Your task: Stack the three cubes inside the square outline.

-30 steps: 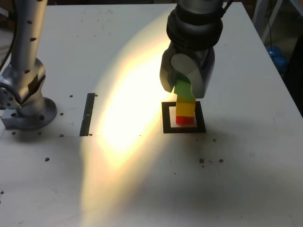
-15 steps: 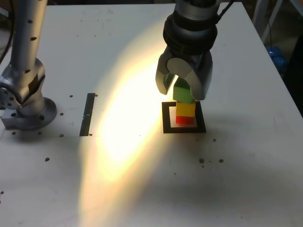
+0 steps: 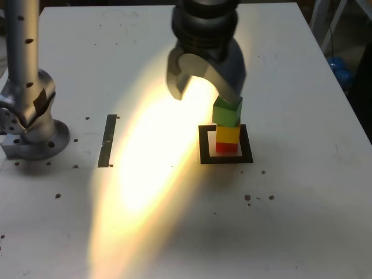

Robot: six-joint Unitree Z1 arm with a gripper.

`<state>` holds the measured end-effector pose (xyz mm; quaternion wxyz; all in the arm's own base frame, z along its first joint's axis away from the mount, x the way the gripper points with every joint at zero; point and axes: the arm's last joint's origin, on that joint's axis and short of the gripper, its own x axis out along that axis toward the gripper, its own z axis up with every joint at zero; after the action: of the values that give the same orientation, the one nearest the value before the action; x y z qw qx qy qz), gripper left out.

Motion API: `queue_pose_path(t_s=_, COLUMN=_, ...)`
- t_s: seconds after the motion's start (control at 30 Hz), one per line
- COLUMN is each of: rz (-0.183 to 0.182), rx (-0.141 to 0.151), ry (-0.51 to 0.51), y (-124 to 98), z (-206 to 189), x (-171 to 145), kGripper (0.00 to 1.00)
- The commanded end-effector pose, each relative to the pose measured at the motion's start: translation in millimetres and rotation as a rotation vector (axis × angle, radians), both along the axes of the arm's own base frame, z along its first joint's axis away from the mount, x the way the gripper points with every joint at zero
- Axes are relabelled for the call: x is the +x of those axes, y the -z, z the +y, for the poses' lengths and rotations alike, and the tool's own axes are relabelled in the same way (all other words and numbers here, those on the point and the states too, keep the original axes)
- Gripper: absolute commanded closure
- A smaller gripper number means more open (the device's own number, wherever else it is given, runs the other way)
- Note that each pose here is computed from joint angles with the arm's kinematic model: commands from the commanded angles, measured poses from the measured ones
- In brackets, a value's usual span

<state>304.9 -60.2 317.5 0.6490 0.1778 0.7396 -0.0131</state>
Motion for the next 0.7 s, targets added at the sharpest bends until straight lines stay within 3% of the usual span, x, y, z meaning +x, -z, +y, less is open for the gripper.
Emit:
queue_pose_path(t_s=0.0, rz=0.013, rx=0.008, ry=-0.026, y=-1, z=4, x=-16, kGripper=0.00)
queue_pose_path(t_s=0.33, rz=0.077, rx=0.010, ry=-0.109, y=13, z=17, x=-76, kGripper=0.01)
queue_pose_path(t_s=0.67, rz=0.110, rx=-0.030, ry=-0.186, y=55, z=23, x=-117, kGripper=0.01)
